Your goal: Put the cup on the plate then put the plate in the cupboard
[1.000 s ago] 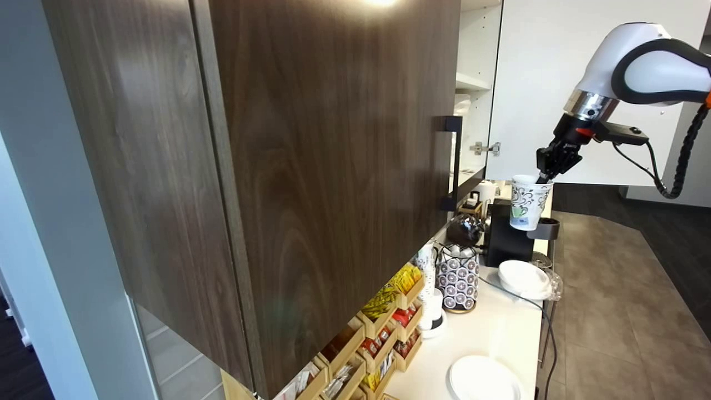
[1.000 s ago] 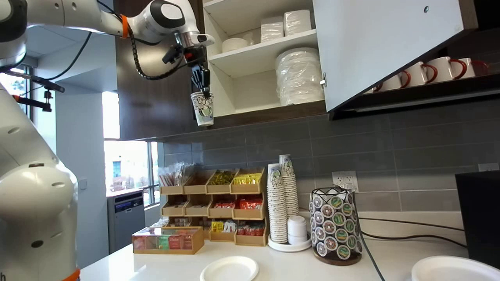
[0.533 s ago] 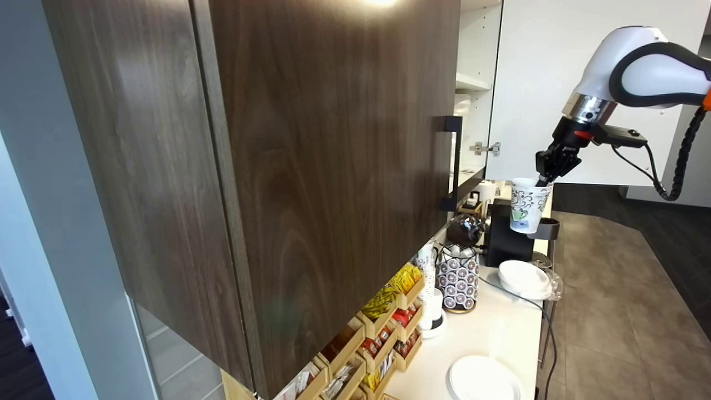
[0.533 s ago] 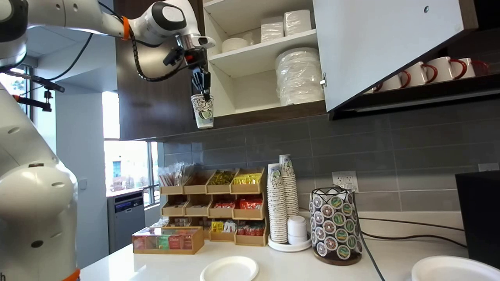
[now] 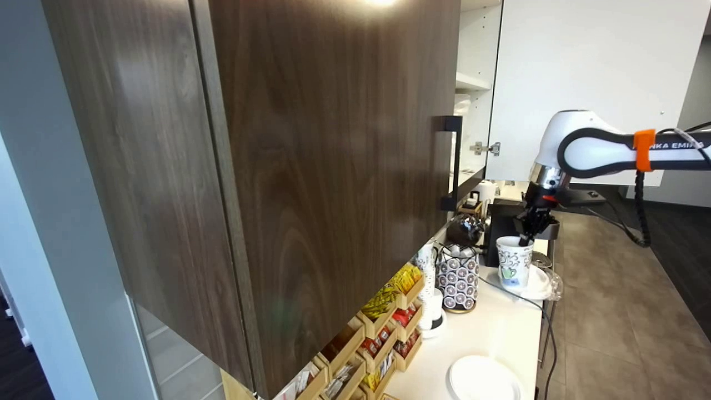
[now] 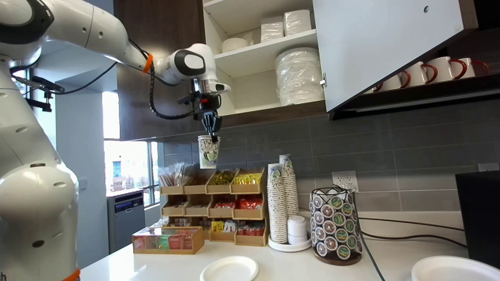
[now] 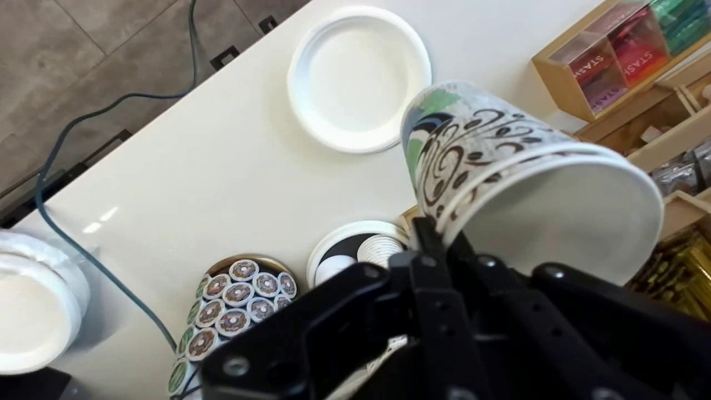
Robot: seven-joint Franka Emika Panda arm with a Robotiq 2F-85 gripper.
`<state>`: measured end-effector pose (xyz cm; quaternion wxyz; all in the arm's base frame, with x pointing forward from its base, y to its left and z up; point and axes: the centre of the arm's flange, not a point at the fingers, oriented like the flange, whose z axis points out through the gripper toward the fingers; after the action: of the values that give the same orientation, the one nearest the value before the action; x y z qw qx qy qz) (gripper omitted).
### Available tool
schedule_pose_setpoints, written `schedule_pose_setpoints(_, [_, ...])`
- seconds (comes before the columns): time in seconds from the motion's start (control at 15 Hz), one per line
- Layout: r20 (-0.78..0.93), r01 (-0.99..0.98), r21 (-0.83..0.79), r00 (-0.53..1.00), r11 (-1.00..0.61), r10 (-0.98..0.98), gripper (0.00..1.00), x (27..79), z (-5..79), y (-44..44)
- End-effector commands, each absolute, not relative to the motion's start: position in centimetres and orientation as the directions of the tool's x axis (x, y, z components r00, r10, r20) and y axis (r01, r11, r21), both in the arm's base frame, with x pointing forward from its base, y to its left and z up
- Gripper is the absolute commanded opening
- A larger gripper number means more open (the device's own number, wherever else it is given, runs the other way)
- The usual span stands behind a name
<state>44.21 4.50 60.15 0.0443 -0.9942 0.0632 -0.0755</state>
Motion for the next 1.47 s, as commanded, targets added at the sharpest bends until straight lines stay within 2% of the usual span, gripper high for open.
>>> schedule_pose_setpoints(0.0, [0.138,-0.049,-0.148,0.988,-0.988,-0.07,0.01,46.0,53.3,4.4])
schedule_pose_setpoints(0.67, [0.111,0.136,-0.172,0.987,-0.976,0.118,0.01,48.0,37.0,4.3])
schedule_pose_setpoints(0.87, [0.077,0.16,-0.231,0.986,-0.96,0.145,0.01,48.3,33.3,4.5])
schedule_pose_setpoints(0.93, [0.07,0.166,-0.28,0.986,-0.945,0.152,0.01,48.5,32.8,4.4])
schedule_pose_setpoints(1.0, [0.071,0.144,-0.214,0.989,-0.966,0.132,0.05,48.0,34.5,4.6])
schedule_pose_setpoints(1.4, [0.064,0.157,-0.257,0.987,-0.954,0.146,0.05,48.3,33.2,4.5])
